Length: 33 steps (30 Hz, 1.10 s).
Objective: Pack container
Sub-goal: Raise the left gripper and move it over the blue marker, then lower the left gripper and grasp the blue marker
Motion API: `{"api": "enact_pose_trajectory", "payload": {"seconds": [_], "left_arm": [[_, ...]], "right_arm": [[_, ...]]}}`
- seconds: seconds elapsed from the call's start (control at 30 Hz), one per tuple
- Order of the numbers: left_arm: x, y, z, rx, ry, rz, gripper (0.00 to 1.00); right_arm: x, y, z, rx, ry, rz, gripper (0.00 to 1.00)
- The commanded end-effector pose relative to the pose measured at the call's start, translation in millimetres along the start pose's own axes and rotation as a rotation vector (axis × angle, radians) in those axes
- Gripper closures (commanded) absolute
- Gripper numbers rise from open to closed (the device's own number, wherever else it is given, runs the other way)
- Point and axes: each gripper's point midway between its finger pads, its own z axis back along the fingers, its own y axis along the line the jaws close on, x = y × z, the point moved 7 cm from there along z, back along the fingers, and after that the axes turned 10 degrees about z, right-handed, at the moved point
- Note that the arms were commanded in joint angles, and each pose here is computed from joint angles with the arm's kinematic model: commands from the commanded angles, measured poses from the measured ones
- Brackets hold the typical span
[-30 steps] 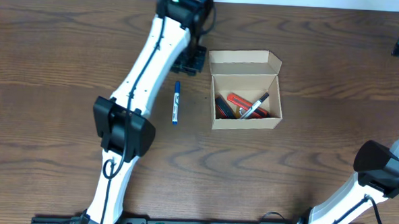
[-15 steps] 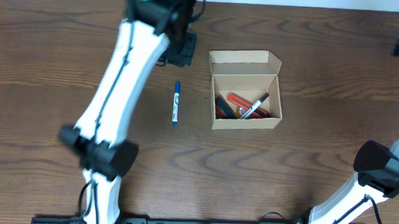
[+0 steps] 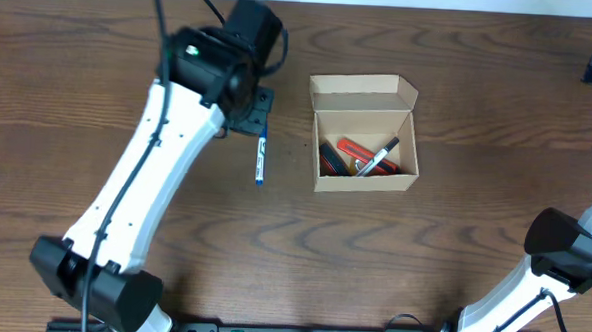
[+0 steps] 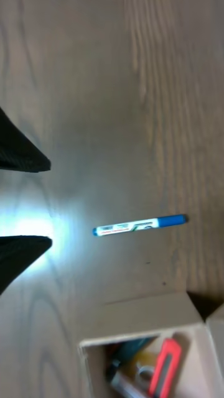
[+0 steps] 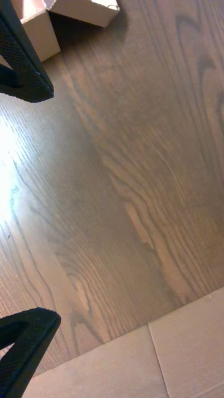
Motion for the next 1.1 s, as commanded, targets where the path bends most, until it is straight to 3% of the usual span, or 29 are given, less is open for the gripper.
{"api": "enact_pose_trajectory", "payload": {"seconds": [0.0, 0.37, 0.63, 1.07], "left_arm": [[-12.0, -0.6, -39.5, -0.023, 0.067, -0.014, 0.65], [-17.5, 19.5, -121.9, -0.108, 0.064, 0.113, 0.64], [-23.7, 15.3, -166.3, -0.129, 0.139, 0.100, 0.64], [-17.4, -1.2, -181.2, -0.193, 0.118, 0.094, 0.63]], "right_arm": [[-0.5, -2.1, 10.2, -0.003, -0.027, -0.020, 0.01], [-0.5, -2.1, 10.2, -0.003, -0.027, -0.020, 0.01], [-0.5, -2.1, 10.2, -0.003, -0.027, -0.020, 0.01], [-0.5, -2.1, 10.2, -0.003, -0.027, -0.020, 0.01]]}}
